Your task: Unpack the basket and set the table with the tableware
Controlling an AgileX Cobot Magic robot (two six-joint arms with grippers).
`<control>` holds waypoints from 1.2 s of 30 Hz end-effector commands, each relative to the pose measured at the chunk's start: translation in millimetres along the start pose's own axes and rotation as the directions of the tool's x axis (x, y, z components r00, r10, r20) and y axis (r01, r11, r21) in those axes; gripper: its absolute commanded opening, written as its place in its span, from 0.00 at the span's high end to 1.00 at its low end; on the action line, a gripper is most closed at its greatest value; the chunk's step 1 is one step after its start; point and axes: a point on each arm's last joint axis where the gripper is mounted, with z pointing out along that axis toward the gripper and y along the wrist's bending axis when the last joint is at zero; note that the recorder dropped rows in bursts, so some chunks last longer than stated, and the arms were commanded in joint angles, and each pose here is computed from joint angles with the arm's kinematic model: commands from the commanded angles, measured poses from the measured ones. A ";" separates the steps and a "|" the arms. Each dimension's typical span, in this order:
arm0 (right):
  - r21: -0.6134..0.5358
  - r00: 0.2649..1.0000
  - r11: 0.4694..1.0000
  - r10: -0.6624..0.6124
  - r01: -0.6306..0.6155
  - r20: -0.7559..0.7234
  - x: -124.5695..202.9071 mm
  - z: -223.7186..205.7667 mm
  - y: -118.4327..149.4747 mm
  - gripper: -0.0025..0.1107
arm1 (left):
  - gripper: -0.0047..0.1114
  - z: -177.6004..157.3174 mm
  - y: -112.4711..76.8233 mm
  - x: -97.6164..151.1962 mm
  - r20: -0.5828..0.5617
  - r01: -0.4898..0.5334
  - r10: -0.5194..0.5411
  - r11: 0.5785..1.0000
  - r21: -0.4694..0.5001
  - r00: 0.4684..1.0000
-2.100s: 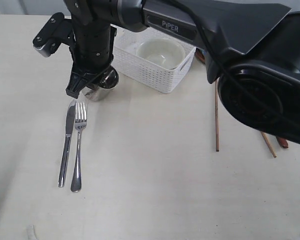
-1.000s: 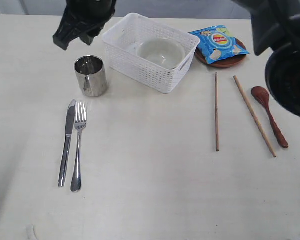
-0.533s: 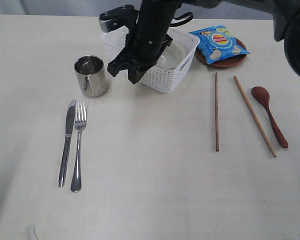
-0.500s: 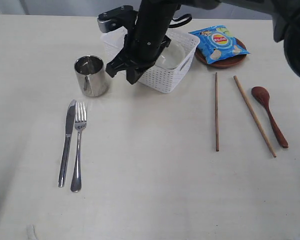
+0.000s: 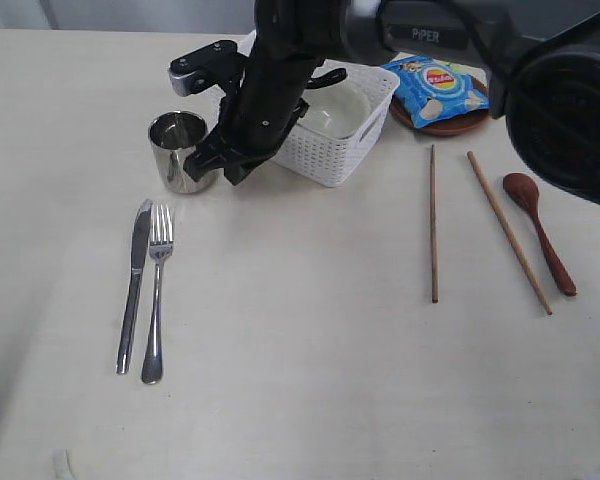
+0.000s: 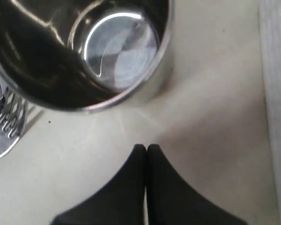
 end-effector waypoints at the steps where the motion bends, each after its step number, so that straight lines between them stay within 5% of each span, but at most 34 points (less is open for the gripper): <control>1: -0.031 0.999 1.000 -0.001 0.002 0.042 -3.3 7.8 6.7 0.98 | 0.96 0.1 -0.1 0.9 0.002 -0.005 0.005 1.000 0.004 1.000; 27: -0.079 0.992 0.996 -0.024 0.034 0.123 -20.1 1.7 14.0 0.98 | 0.96 0.1 -0.1 0.9 0.002 -0.005 0.005 1.000 0.004 1.000; 36: -0.107 0.998 0.992 -0.068 0.067 -0.004 -11.7 -33.0 22.9 0.98 | 0.96 0.1 -0.1 0.9 0.002 -0.005 0.005 1.000 0.004 1.000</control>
